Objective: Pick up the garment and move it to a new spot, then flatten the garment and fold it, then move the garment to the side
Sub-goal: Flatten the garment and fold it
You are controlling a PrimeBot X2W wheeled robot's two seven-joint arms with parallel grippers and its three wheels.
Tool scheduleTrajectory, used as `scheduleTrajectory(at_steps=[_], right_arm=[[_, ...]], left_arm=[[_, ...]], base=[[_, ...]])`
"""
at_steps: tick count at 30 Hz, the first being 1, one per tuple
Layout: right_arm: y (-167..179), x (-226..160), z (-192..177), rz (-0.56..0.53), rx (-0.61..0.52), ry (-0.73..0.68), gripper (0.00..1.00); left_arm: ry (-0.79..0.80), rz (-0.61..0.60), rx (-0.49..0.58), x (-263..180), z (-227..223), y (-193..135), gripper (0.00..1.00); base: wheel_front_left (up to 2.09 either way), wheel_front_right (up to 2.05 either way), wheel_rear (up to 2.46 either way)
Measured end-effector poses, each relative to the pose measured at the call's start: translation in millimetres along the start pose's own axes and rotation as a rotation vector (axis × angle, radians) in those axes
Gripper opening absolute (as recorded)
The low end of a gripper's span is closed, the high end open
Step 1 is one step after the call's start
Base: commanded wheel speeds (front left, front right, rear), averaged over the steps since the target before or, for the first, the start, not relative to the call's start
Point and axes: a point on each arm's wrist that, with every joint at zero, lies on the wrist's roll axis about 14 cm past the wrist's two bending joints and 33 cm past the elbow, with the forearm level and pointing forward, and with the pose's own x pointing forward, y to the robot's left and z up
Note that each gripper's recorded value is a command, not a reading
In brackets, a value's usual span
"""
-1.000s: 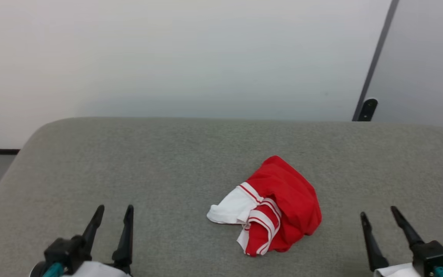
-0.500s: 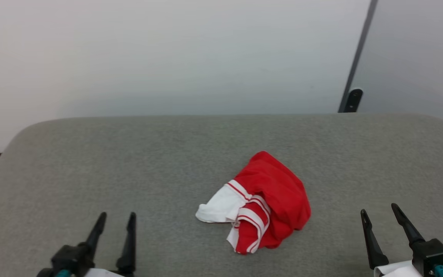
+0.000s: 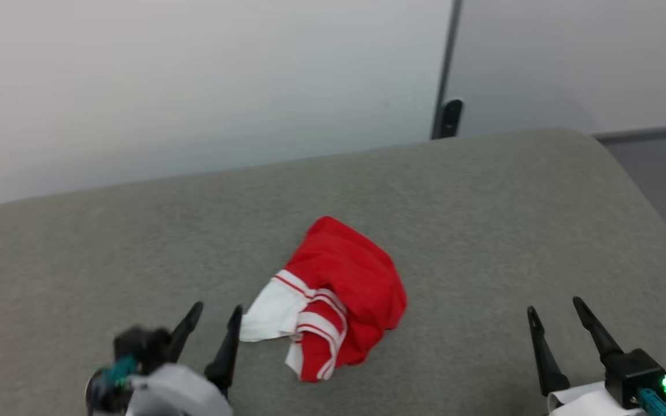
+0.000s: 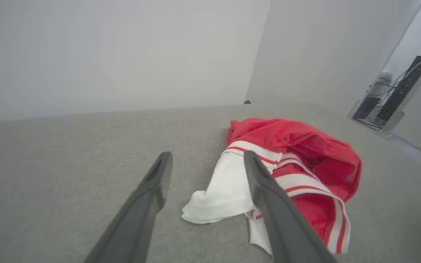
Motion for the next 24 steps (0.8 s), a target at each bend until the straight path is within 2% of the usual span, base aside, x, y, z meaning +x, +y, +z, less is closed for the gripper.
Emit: scheduleTrajectory(at_steps=[4, 11, 20, 24], right_arm=[[-6.8, -5.8, -4.8, -0.033, 0.011, 0.018, 1.00], [-8.8, -4.1, -9.7, -0.052, 0.018, 0.039, 1.00], [-8.4, 8.9, -15.8, -0.065, 0.033, 0.062, 1.00], [-11.6, 7.1, -20.6, -0.080, 0.037, 0.079, 1.00]], left_arm=[[0.138, -0.116, -0.023, 29.3, 0.6, -13.7, 1.00], [0.485, -0.216, -0.092, 51.6, -14.1, -10.9, 1.00], [0.878, -0.243, -0.074, 55.0, -50.0, 4.7, 1.00], [0.992, -0.248, -0.069, 52.6, -64.7, 0.5, 1.00]], base=[[0.00, 0.00, 0.00], [0.00, 0.00, 0.00], [0.00, 0.00, 0.00], [0.00, 0.00, 0.00]])
